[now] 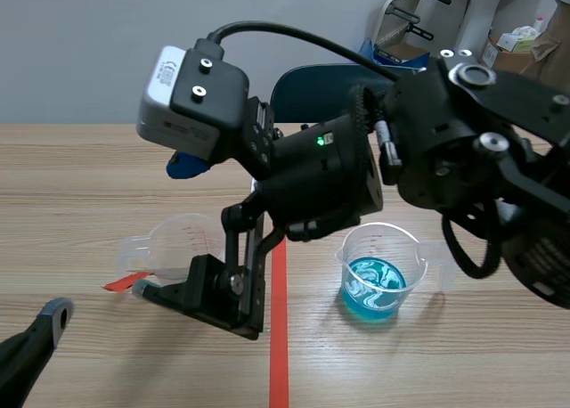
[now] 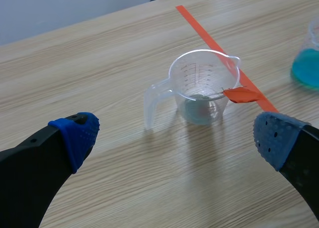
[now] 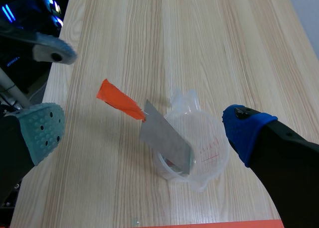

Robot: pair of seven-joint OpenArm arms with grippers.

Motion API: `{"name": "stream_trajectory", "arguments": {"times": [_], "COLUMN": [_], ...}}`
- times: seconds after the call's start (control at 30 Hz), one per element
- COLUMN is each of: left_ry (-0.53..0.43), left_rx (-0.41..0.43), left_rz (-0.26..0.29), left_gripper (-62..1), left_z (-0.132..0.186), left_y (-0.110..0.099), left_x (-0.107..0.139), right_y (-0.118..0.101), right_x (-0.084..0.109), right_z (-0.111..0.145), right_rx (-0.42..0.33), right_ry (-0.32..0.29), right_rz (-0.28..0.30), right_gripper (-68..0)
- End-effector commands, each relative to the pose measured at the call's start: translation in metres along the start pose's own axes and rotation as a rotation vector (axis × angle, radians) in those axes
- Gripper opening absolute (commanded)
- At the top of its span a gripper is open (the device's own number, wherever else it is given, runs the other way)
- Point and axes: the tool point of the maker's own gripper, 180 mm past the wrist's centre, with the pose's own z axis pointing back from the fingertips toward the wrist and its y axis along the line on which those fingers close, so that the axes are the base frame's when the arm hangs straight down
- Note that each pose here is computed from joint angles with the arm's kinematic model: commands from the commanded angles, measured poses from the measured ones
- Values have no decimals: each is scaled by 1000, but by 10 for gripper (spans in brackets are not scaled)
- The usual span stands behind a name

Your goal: Do the redox reaction experiment

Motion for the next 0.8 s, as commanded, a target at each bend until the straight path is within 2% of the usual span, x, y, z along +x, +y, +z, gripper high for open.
{"name": "stream_trajectory", "arguments": {"times": [0.0,0.17,0.47,0.63,0.77], "left_ry": [-44,-97,-130,-137,-141], "left_rx": [35,77,75,122,107], "left_rz": [2,-22,-87,-105,-120], "left_gripper": [14,14,14,14,14], "left_z": [1,4,-1,-2,-5], "left_y": [6,14,11,18,16], "left_x": [16,49,96,108,112], "right_y": [-5,-11,-22,-29,-33], "right_x": [10,17,20,13,2], "right_z": [9,36,90,118,138], "right_rx": [-30,-118,-302,-410,-479], "right_ry": [-36,-103,-176,-176,-150], "right_rz": [8,-52,-113,-133,-156], "right_gripper": [4,4,4,4,4]}}
